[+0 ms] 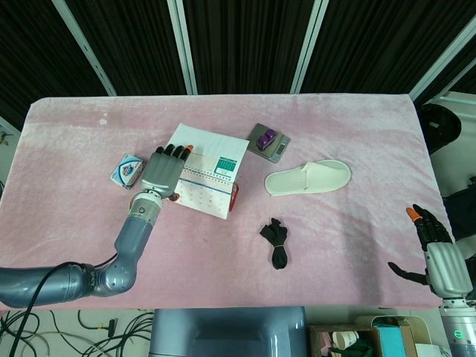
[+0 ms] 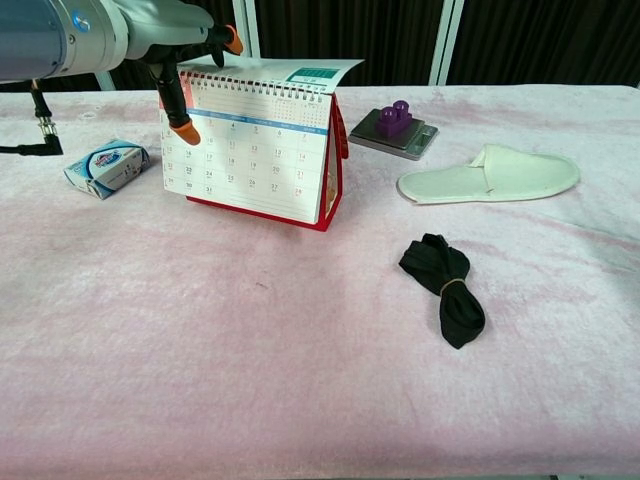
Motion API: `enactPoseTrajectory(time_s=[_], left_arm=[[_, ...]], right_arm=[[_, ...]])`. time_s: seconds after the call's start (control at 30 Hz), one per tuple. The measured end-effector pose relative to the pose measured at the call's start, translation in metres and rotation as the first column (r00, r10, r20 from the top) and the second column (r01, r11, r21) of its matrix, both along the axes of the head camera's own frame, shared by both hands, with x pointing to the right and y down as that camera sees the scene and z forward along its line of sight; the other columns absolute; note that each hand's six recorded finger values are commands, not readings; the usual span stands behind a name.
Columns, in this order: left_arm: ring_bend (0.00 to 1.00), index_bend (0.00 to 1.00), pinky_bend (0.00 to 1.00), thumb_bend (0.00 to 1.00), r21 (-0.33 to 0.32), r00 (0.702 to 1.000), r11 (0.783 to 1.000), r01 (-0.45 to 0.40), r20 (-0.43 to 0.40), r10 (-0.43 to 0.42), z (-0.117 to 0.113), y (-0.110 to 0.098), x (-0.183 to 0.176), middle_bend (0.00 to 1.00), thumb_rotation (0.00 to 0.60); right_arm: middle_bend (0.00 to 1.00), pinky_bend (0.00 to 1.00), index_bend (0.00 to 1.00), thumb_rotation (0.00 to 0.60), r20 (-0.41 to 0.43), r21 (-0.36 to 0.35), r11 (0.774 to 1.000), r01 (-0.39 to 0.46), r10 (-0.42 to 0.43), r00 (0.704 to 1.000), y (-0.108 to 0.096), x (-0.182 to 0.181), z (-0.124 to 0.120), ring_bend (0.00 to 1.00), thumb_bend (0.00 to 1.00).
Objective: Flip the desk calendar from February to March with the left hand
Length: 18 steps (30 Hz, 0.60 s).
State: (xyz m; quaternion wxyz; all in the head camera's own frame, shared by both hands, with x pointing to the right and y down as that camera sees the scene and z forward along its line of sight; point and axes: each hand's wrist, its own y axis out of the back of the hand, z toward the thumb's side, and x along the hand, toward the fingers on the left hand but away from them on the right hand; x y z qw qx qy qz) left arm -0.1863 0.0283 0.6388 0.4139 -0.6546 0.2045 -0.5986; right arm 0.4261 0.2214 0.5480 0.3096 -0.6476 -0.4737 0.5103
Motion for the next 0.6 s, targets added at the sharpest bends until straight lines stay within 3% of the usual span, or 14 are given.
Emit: enactPoseTrajectory(time_s=[0.27,0.43,0.5,0.6], left_arm=[[0.23,0.0,0.37,0.0,-0.019,1.0,1.0,0.009,0.004,-0.009,0.003,0.001,-0.006,0.16,0.6],[0.26,0.0,0.36,0.0,-0.03,1.0,0.999,0.016,0.006,-0.016,0.004,0.001,-0.009,0.3,0.6],[0.25,0.0,0.35,0.0,-0.033,1.0,0.999,0.019,0.005,-0.019,0.004,0.001,-0.01,0.28,0.6],[0.14,0.0,0.24,0.0,-0.026,1.0,0.999,0.027,0.0,-0.027,0.004,-0.001,-0.011,0.17,0.6]], right_arm=[[0.0,0.1,0.0,0.6,0.002,0.004,1.0,-0.001,0.001,1.0,0.0,0.0,-0.001,0.0,0.05],[0.0,0.1,0.0,0.6,0.003,0.005,1.0,-0.001,0.001,1.0,0.0,0.0,-0.001,0.0,0.05],[0.0,0.1,0.0,0.6,0.004,0.007,1.0,-0.001,0.001,1.0,0.0,0.0,-0.001,0.0,0.05],[0.0,0.1,0.0,0.6,0.004,0.008,1.0,-0.002,0.002,1.0,0.0,0.0,-0.001,0.0,0.05]])
